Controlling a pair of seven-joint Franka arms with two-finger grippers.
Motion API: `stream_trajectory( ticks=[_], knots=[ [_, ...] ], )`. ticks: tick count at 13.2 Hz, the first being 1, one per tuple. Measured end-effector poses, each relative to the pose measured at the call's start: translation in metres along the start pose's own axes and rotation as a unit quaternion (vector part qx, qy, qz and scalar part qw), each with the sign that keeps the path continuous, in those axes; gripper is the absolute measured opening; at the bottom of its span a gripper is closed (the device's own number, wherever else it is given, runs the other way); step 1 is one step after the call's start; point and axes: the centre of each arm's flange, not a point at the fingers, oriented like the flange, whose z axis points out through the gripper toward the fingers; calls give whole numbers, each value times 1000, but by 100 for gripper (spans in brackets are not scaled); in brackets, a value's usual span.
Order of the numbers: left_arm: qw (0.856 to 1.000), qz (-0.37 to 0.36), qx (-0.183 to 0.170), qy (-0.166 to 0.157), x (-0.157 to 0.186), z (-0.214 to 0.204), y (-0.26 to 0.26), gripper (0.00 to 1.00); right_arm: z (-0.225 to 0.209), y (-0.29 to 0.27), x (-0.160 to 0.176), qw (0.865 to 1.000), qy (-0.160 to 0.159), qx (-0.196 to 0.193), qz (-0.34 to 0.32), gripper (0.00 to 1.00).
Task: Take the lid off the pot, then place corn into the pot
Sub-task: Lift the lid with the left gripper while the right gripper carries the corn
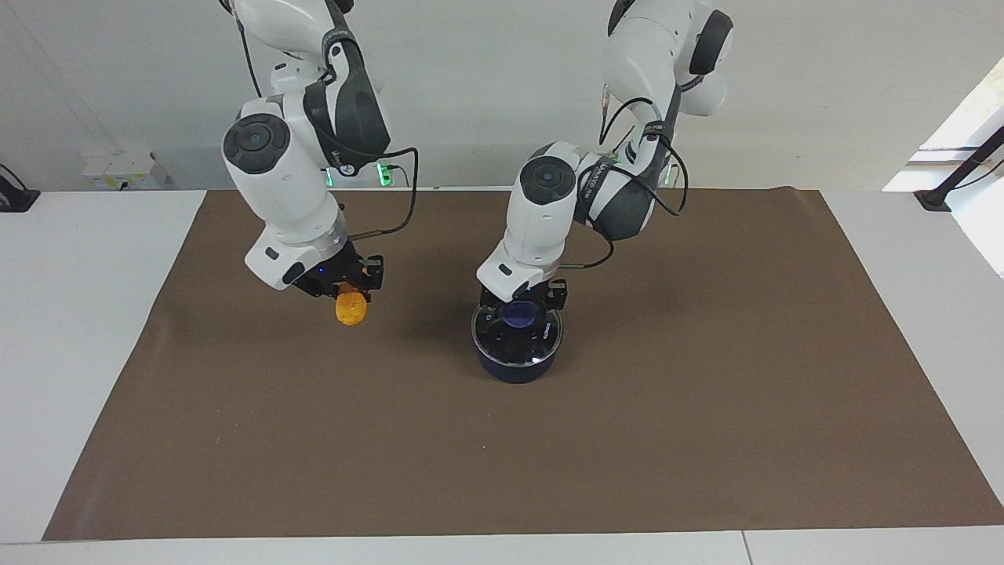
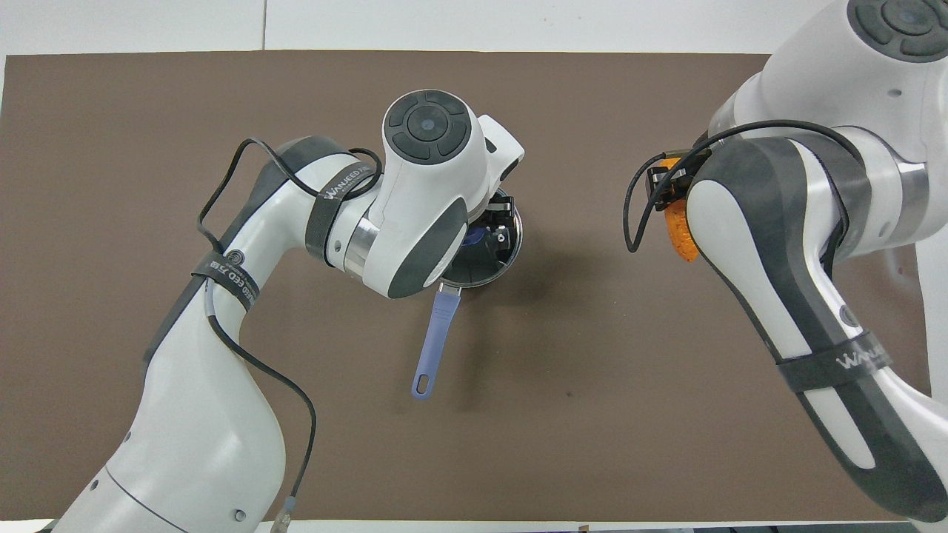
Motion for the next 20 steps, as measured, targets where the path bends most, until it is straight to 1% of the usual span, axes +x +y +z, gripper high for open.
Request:
stream_trajectory(
  ticks=[4,6,7,9,16,18,20],
  knots=[
    [1000,0,3,-5,-2,7,-1,90,2,0,0,1000,-1,0,0,43],
    [1000,0,3,-4,-2,7,-1,86,2,0,0,1000,-2,0,0,43],
    [1000,-1,2,-4,-2,6,-1,86,2,0,0,1000,-2,0,0,43],
    [1000,-1,0,-3,-3,4,0,67,2,0,0,1000,-2,0,0,43],
    [1000,-4,-4,-3,-3,3,0,67,2,0,0,1000,-2,0,0,43],
    [1000,-12,-20,3,-3,-15,-3,67,1,0,1,1000,2,0,0,43],
    [999,-19,-32,15,-4,-44,-12,67,-1,-3,4,1000,16,2,-2,43]
  ],
)
